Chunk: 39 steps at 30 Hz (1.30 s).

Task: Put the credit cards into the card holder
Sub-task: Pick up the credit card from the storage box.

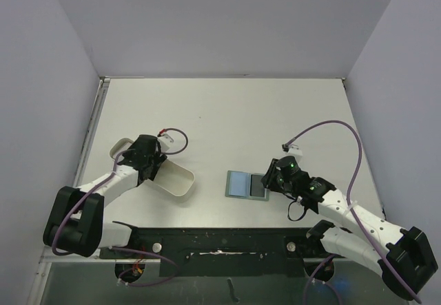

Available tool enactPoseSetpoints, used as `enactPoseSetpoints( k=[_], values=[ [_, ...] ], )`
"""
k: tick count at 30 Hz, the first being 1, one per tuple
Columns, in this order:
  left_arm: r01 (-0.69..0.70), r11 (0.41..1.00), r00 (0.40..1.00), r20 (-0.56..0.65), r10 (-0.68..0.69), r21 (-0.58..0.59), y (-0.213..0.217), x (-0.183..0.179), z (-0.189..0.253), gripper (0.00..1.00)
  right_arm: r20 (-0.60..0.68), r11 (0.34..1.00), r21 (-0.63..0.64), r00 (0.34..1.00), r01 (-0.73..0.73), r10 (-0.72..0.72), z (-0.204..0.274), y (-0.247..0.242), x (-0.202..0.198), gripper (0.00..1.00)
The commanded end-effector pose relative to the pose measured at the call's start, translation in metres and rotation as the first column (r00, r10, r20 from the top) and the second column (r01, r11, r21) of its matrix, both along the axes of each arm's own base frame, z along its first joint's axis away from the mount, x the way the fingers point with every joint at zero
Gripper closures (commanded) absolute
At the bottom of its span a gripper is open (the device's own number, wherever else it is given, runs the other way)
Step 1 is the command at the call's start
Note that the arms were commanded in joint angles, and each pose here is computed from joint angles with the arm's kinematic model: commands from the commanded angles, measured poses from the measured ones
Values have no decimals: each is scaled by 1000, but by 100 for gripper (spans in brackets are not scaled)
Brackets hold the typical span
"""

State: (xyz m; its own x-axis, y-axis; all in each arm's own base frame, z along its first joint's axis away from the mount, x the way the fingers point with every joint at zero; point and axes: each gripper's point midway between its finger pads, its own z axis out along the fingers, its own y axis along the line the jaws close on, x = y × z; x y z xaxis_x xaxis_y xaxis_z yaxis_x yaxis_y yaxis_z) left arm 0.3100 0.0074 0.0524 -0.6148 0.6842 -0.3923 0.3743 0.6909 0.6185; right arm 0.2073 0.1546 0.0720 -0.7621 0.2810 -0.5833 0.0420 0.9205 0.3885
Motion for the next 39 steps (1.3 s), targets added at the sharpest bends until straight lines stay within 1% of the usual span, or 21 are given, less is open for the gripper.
enactPoseSetpoints(
  k=[1,7,12,15,22,30,31,34,39],
  values=[
    [-9,998,993,119,2,54,5,19,26,31,71,999,32,997,-1,-1,21,7,15,74],
    [-63,992,974,225,37,112,18,26,51,31,73,999,33,997,3,-6,21,5,15,74],
    [-75,990,973,225,46,123,21,27,49,32,70,1000,31,998,3,-5,22,6,15,74],
    [-77,990,973,225,48,120,21,29,51,35,72,1000,31,997,4,-6,22,5,15,74],
    [-73,990,979,199,49,117,22,32,47,48,71,1000,28,997,9,-11,22,3,13,74],
    [-87,993,978,195,69,84,23,33,44,54,69,1000,25,998,10,-11,20,2,13,74],
    [-86,993,980,189,69,85,24,32,43,56,69,1000,25,998,10,-11,20,2,13,74],
    [-81,993,983,174,65,86,23,32,41,67,69,1000,23,998,13,-15,19,1,12,74],
    [-78,993,985,161,63,88,22,32,40,74,68,1000,23,998,15,-17,19,-1,11,74]
  ],
)
